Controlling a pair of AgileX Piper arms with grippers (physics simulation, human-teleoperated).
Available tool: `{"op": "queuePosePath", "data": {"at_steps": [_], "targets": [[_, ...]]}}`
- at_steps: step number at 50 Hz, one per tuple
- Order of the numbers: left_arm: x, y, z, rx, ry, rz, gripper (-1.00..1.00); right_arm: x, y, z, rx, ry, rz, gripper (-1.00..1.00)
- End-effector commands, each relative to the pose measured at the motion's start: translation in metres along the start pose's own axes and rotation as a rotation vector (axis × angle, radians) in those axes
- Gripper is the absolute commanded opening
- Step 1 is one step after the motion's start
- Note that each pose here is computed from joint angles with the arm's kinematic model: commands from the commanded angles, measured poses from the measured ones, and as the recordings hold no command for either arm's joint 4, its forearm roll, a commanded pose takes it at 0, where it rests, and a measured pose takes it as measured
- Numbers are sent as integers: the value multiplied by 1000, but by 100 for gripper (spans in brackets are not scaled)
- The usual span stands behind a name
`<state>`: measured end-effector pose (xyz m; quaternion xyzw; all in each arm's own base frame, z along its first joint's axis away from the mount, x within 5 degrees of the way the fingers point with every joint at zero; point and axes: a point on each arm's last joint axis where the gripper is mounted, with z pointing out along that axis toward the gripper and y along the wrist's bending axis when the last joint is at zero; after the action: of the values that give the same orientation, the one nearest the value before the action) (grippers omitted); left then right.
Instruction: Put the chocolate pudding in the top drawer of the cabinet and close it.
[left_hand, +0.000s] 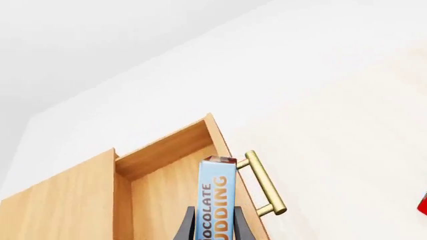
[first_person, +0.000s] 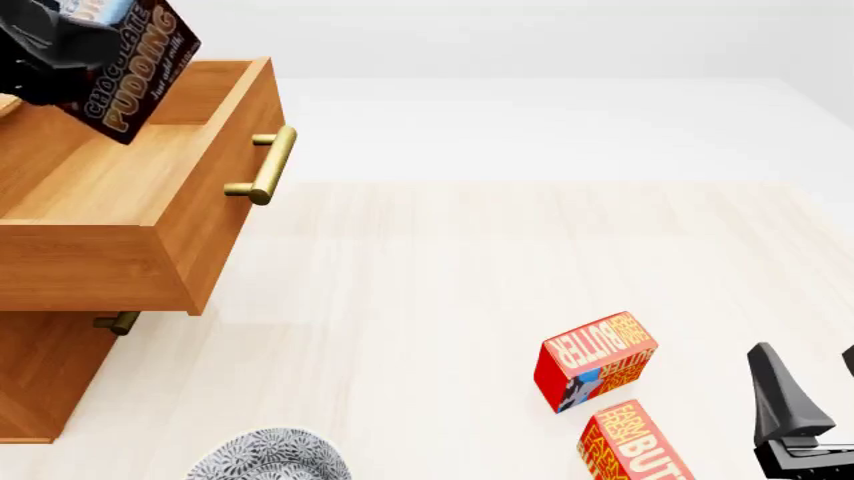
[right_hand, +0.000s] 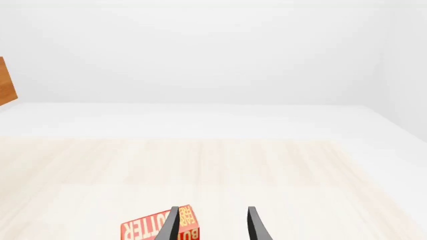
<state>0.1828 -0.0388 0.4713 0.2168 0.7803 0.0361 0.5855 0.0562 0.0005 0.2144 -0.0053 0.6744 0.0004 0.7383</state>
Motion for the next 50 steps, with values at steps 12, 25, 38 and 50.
{"op": "queuePosePath", "data": {"at_steps": [12,25,38,50], "targets": [[21,11,52,-46,91,-68,-100,-1,0,0,0,0,0,100],[43,15,81,-61,146,-100,-100,-1,0,0,0,0,0,100],[55,18,88,-78,171,-110,-100,-1,0,0,0,0,0,100],[59,17,83,-80,179,-124,-100,-1,0,0,0,-1,0,100]]}}
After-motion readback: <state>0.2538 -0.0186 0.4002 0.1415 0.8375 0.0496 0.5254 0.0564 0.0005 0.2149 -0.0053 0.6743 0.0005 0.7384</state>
